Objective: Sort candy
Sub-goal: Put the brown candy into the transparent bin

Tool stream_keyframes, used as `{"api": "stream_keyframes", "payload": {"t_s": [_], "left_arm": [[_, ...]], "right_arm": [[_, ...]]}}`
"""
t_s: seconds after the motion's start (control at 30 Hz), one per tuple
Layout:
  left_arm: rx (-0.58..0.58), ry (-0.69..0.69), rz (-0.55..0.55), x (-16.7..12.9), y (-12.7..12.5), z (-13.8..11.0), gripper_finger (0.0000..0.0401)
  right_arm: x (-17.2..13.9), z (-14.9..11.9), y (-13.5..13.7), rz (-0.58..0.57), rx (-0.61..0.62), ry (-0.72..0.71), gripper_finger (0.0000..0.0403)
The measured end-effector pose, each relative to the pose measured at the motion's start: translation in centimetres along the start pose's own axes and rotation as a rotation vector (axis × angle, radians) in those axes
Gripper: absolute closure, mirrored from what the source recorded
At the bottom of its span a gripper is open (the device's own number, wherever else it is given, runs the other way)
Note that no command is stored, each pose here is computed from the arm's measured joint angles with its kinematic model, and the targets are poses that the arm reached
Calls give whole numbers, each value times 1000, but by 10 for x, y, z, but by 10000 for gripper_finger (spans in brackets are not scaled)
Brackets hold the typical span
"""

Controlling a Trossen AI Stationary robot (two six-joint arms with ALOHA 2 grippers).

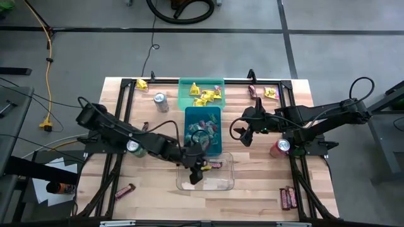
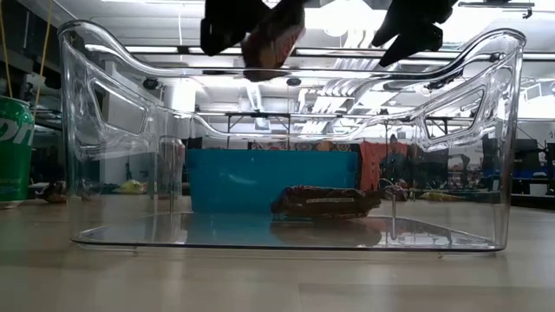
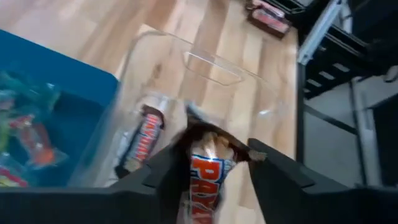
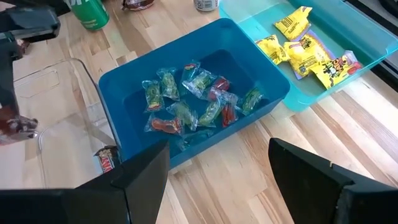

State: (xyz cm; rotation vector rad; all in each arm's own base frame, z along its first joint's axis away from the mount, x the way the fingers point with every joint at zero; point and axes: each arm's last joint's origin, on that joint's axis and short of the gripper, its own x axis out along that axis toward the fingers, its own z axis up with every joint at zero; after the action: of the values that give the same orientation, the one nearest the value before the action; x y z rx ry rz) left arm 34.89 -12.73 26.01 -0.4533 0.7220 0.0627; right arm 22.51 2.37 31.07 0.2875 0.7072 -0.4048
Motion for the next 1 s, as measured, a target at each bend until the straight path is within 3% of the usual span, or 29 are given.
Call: {"api": "stream_keyframes", "payload": {"t_s": [0.23,0.4,0.5,0.6,0.73,0.83,1.0], "left_arm": [[-25,-11,-102,-28,-4,11,189],[-11,8,-74,-53,1,13,181],[3,61,73,-76,17,10,182],[-68,28,321,-110,44,11,182],[-215,71,554,-144,89,12,183],[-311,176,714,-148,129,0,183],[-455,396,770,-125,190,-40,183]], "right_arm": [[0,0,0,0,1,0,133],[0,0,0,0,1,0,133],[0,0,0,0,5,0,133],[0,0,0,0,31,0,133],[0,0,0,0,42,0,133],[0,0,-1,-3,60,-1,133],[0,0,-1,-3,82,-1,133]]}}
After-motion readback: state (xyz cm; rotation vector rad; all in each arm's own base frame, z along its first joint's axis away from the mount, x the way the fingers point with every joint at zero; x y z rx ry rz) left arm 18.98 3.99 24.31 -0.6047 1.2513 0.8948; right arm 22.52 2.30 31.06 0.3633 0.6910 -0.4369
